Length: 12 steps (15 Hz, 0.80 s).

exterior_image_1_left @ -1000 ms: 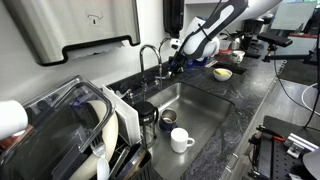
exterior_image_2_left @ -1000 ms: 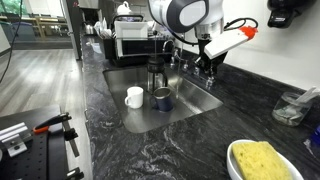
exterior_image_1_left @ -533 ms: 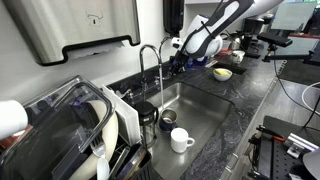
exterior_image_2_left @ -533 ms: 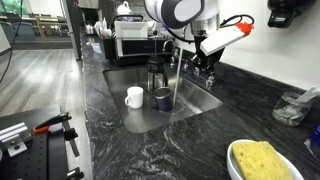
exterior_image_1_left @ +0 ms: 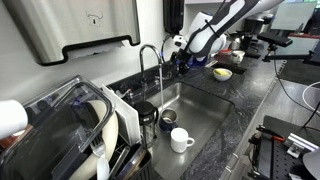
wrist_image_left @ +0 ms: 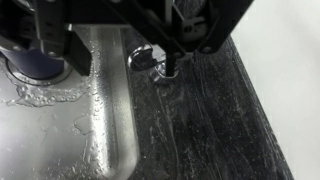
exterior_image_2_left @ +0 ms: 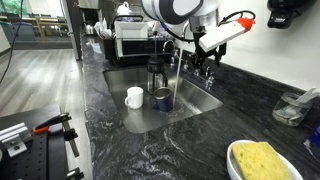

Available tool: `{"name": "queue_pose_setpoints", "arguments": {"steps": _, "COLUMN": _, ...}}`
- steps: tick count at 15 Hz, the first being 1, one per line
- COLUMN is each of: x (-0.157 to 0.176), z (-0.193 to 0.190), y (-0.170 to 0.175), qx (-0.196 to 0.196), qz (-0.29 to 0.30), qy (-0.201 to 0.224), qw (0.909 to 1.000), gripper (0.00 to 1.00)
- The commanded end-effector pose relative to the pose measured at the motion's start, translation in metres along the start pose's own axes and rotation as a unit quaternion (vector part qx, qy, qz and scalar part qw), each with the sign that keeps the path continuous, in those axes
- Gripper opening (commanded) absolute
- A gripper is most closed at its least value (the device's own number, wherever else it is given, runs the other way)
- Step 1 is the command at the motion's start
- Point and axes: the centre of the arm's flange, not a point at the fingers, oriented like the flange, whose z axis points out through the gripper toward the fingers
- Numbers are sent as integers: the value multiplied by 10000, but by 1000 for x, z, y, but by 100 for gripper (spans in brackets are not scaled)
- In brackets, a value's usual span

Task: Turn on the faucet of the sink.

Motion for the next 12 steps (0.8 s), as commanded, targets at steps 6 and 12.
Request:
{"name": "queue_pose_setpoints", "arguments": {"steps": 6, "x": 6, "z": -55, "y": -12, "qx": 401, "qz": -149, "qy": -211, "qw": 9989, "gripper": 100}}
{"name": "queue_pose_setpoints", "arguments": {"steps": 12, "x": 10, "z": -136, "y": 1, "qx": 763, "qz": -308, "qy": -725, "qw": 9940, "gripper": 100}}
